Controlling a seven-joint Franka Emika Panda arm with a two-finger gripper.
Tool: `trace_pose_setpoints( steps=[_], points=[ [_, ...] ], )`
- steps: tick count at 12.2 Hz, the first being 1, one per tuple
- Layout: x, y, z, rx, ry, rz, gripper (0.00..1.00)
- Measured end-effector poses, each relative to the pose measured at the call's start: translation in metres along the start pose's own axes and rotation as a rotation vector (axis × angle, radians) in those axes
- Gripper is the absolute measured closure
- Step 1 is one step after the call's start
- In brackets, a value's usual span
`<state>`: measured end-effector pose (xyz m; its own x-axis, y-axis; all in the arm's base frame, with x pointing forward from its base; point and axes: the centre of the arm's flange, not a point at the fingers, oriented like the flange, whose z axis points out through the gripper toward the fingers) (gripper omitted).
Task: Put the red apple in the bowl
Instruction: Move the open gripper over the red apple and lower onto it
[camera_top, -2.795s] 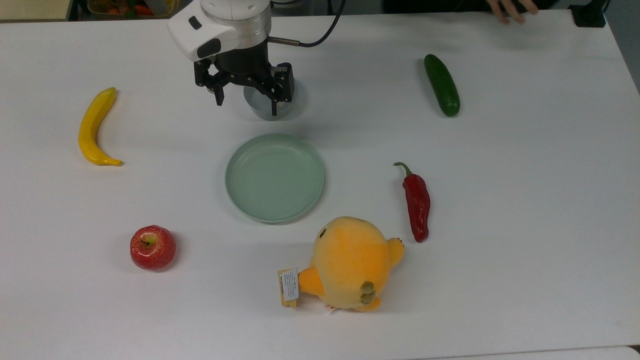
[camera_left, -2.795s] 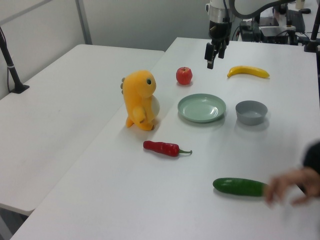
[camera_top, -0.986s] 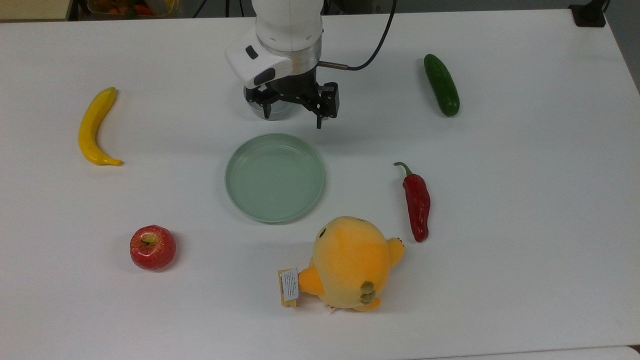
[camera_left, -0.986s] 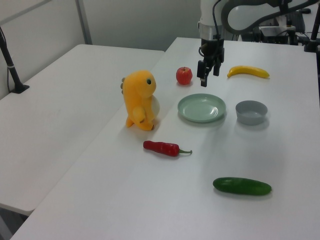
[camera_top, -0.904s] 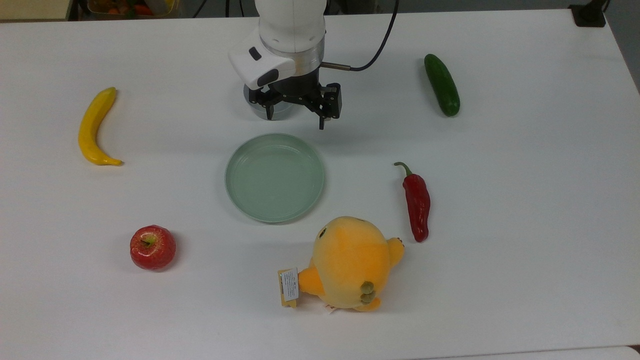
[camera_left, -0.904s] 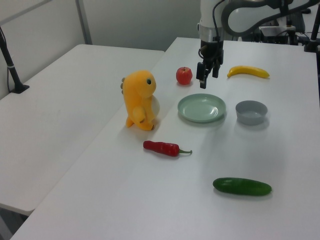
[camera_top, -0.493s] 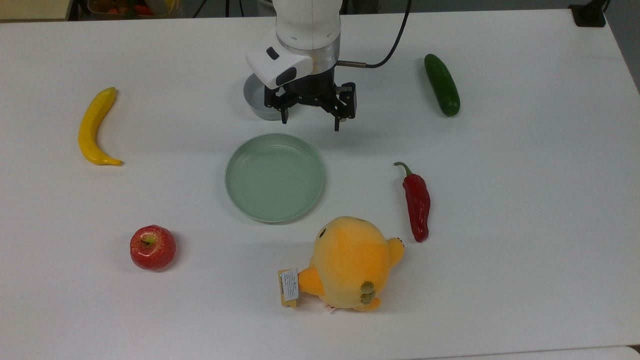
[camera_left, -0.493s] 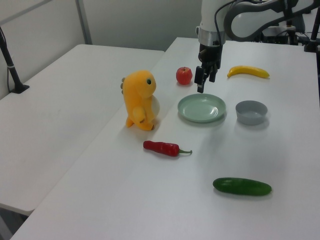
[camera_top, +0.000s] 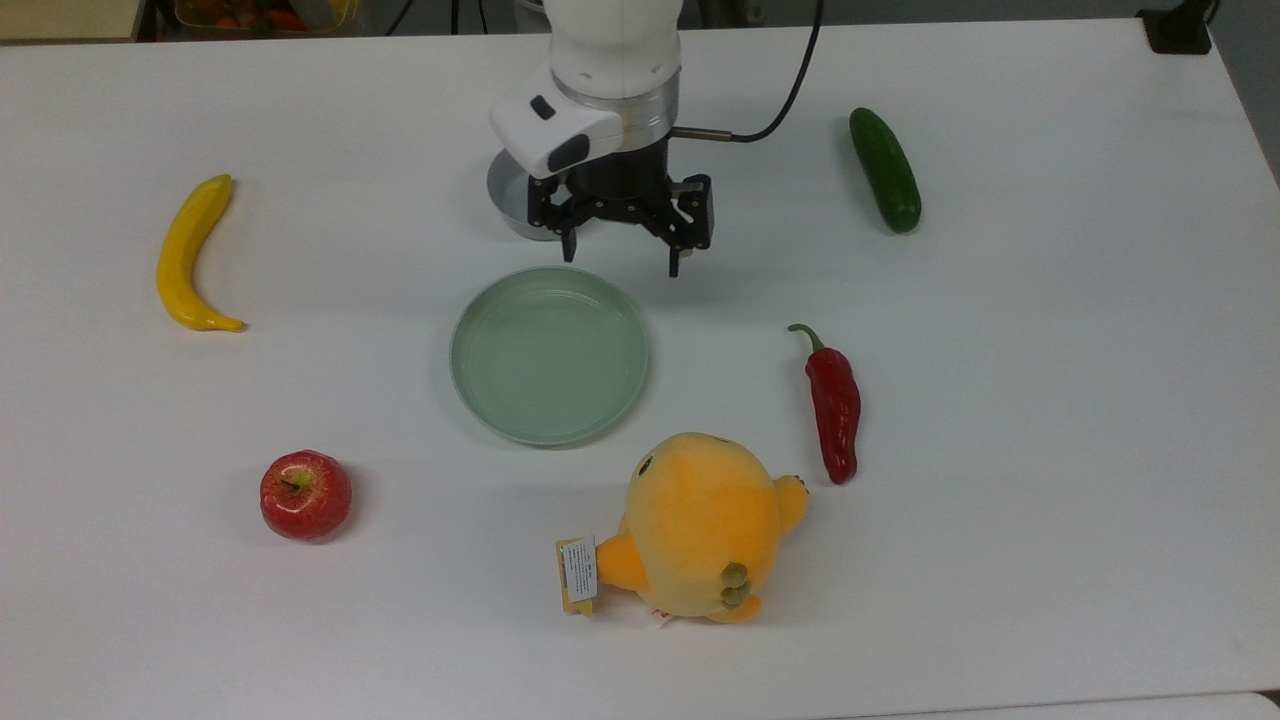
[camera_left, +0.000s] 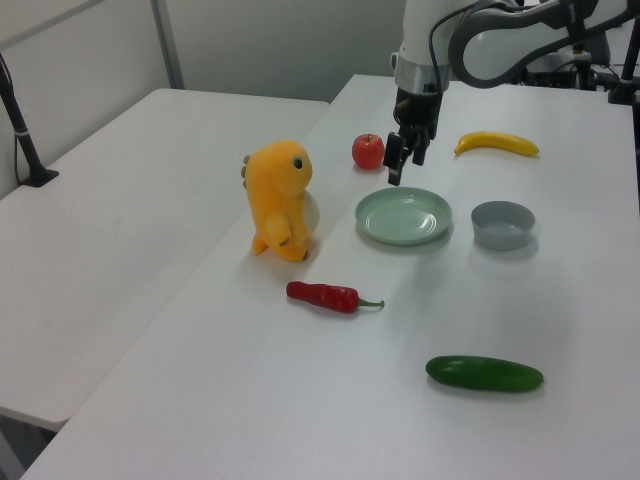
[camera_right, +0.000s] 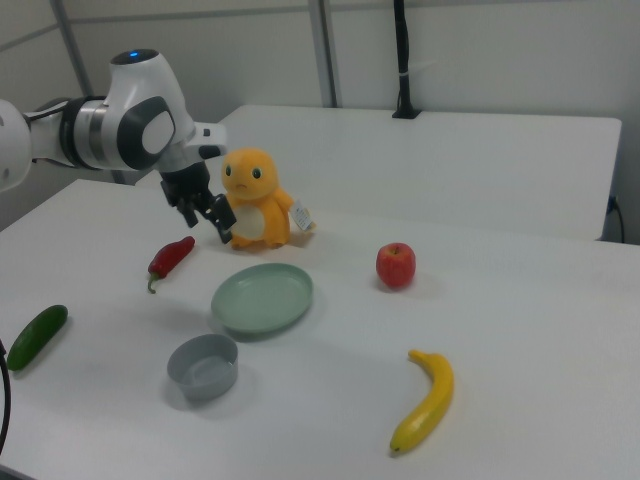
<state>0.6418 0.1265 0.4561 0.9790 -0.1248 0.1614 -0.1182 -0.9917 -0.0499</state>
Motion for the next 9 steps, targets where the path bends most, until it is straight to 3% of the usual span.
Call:
trace_pose_setpoints(
  steps=[6,9],
  points=[
    [0.052,0.104,0.028,-0.095,0.169,0.081,0.00],
    [0.090,0.159,0.036,-0.154,0.247,0.128,0.00]
  ],
)
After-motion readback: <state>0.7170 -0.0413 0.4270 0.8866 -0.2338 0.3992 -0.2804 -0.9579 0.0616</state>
